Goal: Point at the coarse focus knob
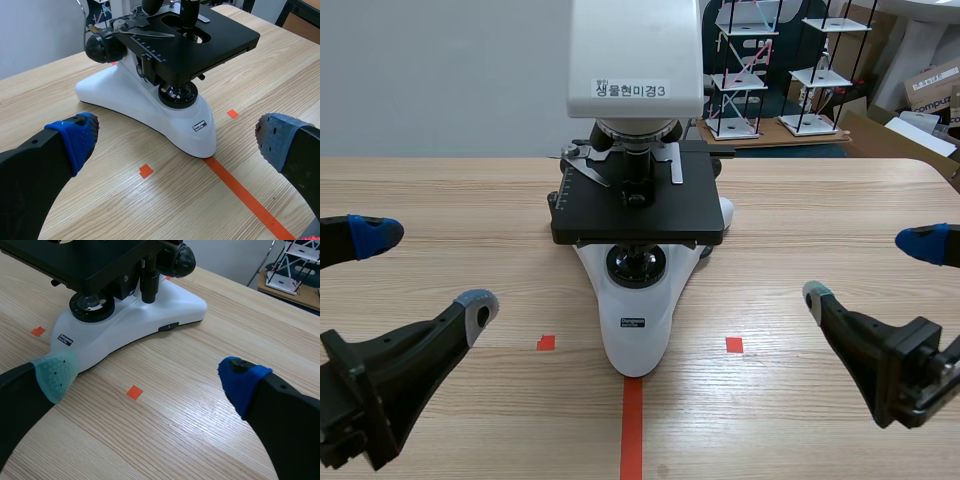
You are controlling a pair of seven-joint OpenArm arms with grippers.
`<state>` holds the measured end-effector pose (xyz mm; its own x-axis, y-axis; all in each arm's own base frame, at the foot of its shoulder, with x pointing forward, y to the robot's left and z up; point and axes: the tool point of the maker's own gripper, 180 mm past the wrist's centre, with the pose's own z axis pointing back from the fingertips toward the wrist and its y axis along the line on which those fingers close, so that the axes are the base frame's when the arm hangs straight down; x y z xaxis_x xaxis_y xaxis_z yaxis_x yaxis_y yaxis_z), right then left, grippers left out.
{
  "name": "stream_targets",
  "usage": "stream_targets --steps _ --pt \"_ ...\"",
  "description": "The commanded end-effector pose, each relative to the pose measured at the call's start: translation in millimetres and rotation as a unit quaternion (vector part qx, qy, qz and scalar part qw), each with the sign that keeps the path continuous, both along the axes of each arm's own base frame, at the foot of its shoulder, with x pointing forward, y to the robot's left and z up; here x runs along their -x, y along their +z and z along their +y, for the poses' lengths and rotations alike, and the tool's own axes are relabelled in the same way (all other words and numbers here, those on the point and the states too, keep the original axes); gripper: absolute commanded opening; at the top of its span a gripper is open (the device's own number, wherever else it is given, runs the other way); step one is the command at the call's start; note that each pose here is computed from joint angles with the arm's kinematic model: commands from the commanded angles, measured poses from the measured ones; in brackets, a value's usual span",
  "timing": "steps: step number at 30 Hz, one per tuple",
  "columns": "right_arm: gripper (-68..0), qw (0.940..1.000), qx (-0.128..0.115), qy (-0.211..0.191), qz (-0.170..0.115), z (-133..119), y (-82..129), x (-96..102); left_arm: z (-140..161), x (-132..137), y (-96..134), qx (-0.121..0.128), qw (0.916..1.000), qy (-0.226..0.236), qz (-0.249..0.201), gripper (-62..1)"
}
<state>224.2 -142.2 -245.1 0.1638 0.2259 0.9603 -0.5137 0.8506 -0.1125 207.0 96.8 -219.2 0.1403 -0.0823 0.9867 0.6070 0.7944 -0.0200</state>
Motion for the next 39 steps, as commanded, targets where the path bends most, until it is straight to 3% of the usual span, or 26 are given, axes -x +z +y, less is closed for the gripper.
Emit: stream_targets --steps 1,9,13,19,32,39 --pt "-14.4 0.9998 0.006 0.012 -0.016 0 10 -3.4 -1 -1 7 0.010 0.9999 0.002 -0.010 1.4" --pt "-50.4 0.9956 0.038 0.044 -0.073 -1 38 -26.3 -1 -1 8 0.010 0.9999 0.002 -0.011 1.4" --pt "-60.7 0.9904 0.062 0.059 -0.108 -5 56 -45.4 -1 -1 7 0.010 0.9999 0.002 -0.011 1.4" --pt "-66.0 0.9815 0.092 0.063 -0.156 -18 81 -82.3 -1 -1 7 0.010 0.9999 0.002 -0.011 1.4" --pt "-66.0 0.9690 0.127 0.094 -0.190 -9 99 -165.9 -1 -1 7 0.010 0.9999 0.002 -0.011 1.4" --pt "-66.0 0.9641 0.141 0.126 -0.186 17 98 -193.0 -1 -1 8 0.010 0.9999 0.002 -0.011 1.4"
